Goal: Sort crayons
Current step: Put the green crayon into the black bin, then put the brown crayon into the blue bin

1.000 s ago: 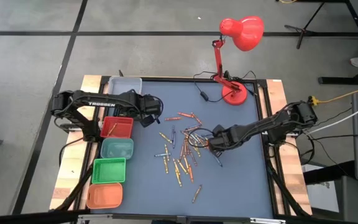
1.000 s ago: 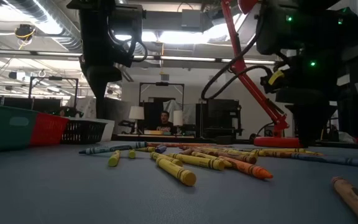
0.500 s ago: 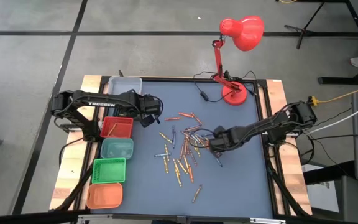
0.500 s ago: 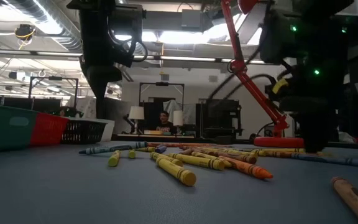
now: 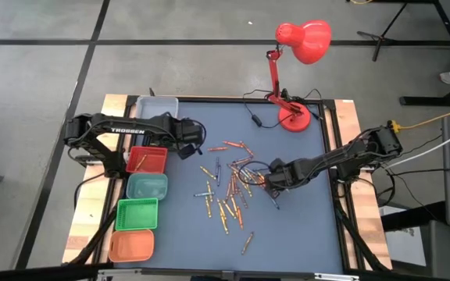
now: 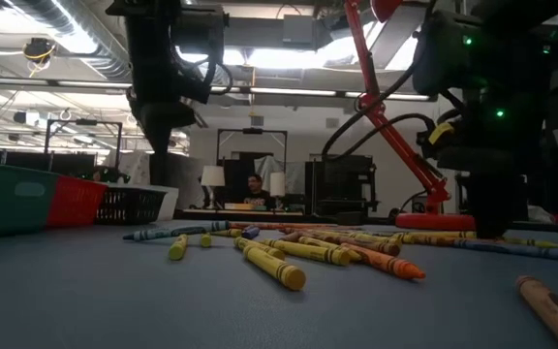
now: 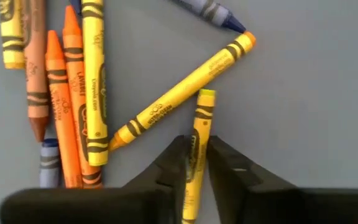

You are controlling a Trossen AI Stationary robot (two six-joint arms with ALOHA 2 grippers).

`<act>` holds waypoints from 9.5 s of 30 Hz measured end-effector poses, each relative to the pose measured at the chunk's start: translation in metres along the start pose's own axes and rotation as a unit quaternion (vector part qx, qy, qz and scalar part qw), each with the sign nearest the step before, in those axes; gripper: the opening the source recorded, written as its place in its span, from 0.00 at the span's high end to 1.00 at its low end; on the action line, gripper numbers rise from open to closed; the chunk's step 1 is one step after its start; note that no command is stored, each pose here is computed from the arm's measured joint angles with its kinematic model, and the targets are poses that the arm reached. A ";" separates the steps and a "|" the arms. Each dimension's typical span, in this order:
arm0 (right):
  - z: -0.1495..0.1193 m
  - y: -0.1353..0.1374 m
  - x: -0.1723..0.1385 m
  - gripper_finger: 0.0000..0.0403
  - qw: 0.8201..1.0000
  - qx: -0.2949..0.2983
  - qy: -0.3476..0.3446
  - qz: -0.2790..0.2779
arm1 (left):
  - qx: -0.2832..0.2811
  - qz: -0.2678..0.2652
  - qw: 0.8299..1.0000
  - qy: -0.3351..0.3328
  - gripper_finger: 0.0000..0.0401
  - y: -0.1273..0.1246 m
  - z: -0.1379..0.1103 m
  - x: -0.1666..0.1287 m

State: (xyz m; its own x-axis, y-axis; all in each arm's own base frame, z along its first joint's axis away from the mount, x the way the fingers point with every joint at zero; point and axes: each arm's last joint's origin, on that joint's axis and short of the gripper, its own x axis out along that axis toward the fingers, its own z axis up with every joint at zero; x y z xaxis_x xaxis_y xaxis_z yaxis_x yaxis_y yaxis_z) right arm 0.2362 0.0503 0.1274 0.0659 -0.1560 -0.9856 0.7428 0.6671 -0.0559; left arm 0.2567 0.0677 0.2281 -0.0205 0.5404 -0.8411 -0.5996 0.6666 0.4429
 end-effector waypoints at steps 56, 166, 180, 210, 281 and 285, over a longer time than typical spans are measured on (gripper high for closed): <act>0.074 0.060 -0.103 0.94 0.772 -0.372 -0.500 0.122 | 0.221 -0.338 0.834 -0.376 0.82 -0.080 0.035 -0.071; 0.121 -0.027 -0.037 0.60 0.922 -0.184 -0.335 0.065 | -0.051 -0.026 0.998 -0.040 0.78 0.024 -0.036 0.005; 0.104 -0.036 -0.014 0.60 0.934 -0.174 -0.305 0.065 | -0.075 -0.068 0.985 -0.143 0.78 0.018 -0.014 0.000; 0.092 -0.025 0.029 0.60 0.872 -0.323 -0.314 0.191 | -0.082 -0.085 0.981 -0.155 0.78 0.017 -0.011 -0.001; 0.149 0.019 -0.034 0.95 0.775 -0.337 -0.425 0.325 | 0.124 -0.293 0.895 -0.314 0.78 -0.045 -0.014 -0.054; 0.151 0.020 -0.037 0.95 0.771 -0.336 -0.431 0.326 | 0.121 -0.294 0.893 -0.319 0.78 -0.045 -0.013 -0.055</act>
State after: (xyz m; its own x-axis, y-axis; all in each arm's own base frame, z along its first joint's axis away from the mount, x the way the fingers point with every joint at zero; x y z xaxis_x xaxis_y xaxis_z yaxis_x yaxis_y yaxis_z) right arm 0.3495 -0.0406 0.1872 0.9132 0.1395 -0.3829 -0.1296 0.9902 0.0515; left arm 0.2743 0.0016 0.2505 0.7472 0.1922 -0.6362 -0.1653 0.9809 0.1022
